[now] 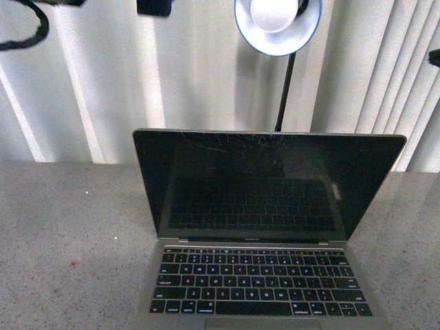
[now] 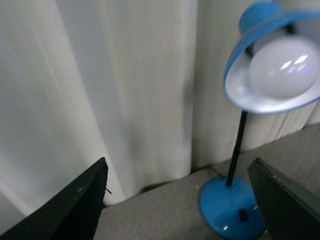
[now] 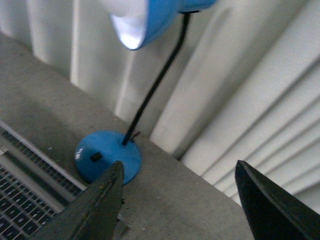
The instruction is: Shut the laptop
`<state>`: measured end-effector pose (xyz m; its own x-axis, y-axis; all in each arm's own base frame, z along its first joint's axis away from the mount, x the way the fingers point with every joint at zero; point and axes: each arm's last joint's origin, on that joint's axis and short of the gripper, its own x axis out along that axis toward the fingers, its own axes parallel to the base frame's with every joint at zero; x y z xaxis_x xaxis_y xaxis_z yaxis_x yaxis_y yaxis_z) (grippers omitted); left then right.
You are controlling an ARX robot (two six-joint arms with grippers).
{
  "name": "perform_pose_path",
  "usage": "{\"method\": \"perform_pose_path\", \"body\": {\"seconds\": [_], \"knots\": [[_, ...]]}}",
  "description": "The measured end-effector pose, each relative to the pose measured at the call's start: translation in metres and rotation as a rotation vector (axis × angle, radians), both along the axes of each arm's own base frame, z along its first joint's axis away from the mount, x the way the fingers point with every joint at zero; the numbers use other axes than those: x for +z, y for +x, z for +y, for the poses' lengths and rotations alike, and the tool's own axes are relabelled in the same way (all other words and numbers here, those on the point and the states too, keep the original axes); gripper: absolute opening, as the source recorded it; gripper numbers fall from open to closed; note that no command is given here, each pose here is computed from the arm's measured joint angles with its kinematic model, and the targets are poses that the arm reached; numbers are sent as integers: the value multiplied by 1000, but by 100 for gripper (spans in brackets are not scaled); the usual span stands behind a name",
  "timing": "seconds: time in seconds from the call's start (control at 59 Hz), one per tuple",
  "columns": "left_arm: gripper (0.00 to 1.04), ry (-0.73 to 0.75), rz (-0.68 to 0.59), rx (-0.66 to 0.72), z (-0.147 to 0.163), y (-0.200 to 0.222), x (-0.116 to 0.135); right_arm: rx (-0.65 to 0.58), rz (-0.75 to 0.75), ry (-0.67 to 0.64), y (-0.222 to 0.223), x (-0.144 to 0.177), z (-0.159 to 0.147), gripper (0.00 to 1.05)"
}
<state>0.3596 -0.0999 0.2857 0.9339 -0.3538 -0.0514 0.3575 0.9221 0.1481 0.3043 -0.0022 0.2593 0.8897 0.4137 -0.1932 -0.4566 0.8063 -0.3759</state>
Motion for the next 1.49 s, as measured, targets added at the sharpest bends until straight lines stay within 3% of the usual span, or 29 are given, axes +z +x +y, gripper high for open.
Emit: {"method": "perform_pose_path", "body": {"seconds": [0.169, 0.356, 0.424, 0.458, 0.475, 0.576, 1.492], "knots": [[53, 165, 60, 25, -10, 16, -20, 133, 36, -68, 17, -2, 8, 38], [17, 262, 103, -23, -15, 17, -22, 167, 68, -118, 35, -8, 13, 3], [3, 290, 140, -51, -16, 16, -27, 191, 81, -132, 41, -11, 17, 3], [4, 305, 151, -59, -16, 15, -29, 205, 88, -137, 44, -13, 20, 3], [4, 388, 220, -90, -21, 20, -46, 275, 130, -171, 61, -24, 38, 3], [4, 425, 258, -108, -24, 21, -50, 288, 134, -179, 64, -23, 41, 3], [4, 504, 370, -247, -40, -1, -61, 402, 276, -237, 41, -58, 42, 3]]}}
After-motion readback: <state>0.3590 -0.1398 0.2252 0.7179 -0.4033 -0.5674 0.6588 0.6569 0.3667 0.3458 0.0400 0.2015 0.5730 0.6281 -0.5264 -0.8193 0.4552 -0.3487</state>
